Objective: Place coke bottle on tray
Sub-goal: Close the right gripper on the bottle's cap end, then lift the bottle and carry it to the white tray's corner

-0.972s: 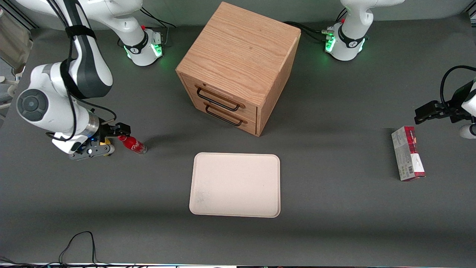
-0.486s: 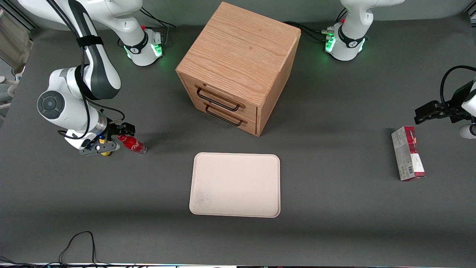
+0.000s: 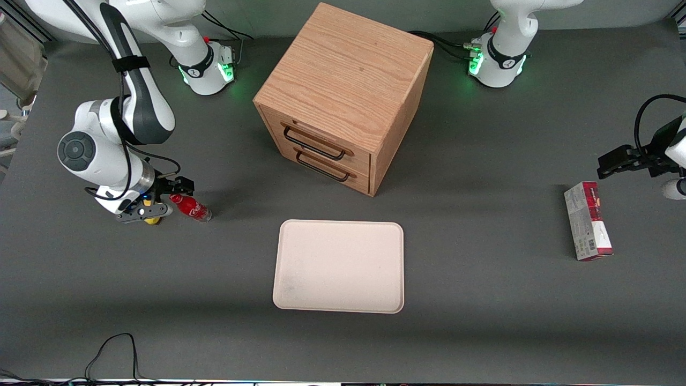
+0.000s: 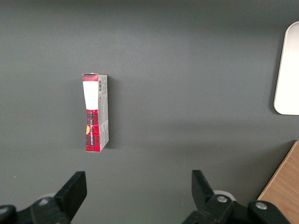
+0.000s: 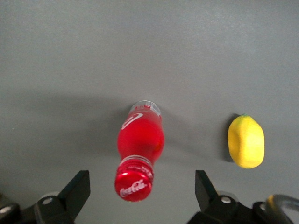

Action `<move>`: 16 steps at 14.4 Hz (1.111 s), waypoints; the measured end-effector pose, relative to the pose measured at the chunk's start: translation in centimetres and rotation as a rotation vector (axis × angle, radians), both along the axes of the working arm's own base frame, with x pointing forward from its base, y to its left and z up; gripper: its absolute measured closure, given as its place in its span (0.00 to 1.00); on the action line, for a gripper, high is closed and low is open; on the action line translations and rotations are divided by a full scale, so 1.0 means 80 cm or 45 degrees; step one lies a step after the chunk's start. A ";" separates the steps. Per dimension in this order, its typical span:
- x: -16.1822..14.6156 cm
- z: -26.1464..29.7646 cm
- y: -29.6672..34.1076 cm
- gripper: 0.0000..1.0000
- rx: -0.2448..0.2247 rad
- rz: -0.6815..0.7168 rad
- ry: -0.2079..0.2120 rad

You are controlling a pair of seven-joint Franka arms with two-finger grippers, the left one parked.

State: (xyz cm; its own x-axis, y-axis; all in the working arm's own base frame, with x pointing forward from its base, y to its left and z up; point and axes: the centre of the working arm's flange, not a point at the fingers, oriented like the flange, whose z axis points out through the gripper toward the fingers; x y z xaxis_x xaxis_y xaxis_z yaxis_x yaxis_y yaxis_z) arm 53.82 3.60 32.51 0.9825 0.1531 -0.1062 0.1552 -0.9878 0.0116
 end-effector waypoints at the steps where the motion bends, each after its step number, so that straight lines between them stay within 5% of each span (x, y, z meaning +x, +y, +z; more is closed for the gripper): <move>1: 0.000 0.000 -0.001 0.02 0.000 -0.001 0.000; 3: 0.000 0.000 -0.001 0.08 0.000 0.000 -0.001; 7: 0.000 0.007 0.002 0.54 0.002 0.004 -0.013; 9: 0.000 0.009 0.003 0.69 0.003 0.007 -0.017; 13: 0.003 0.018 0.003 0.69 0.005 0.007 -0.026; 16: 0.029 0.098 0.008 0.69 0.023 -0.006 -0.001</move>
State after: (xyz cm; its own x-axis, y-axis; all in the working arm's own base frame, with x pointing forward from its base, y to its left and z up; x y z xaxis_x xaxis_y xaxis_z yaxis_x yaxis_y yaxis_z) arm 56.14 4.21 40.32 0.9834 0.1501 -0.1023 0.1502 -0.9886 -0.0063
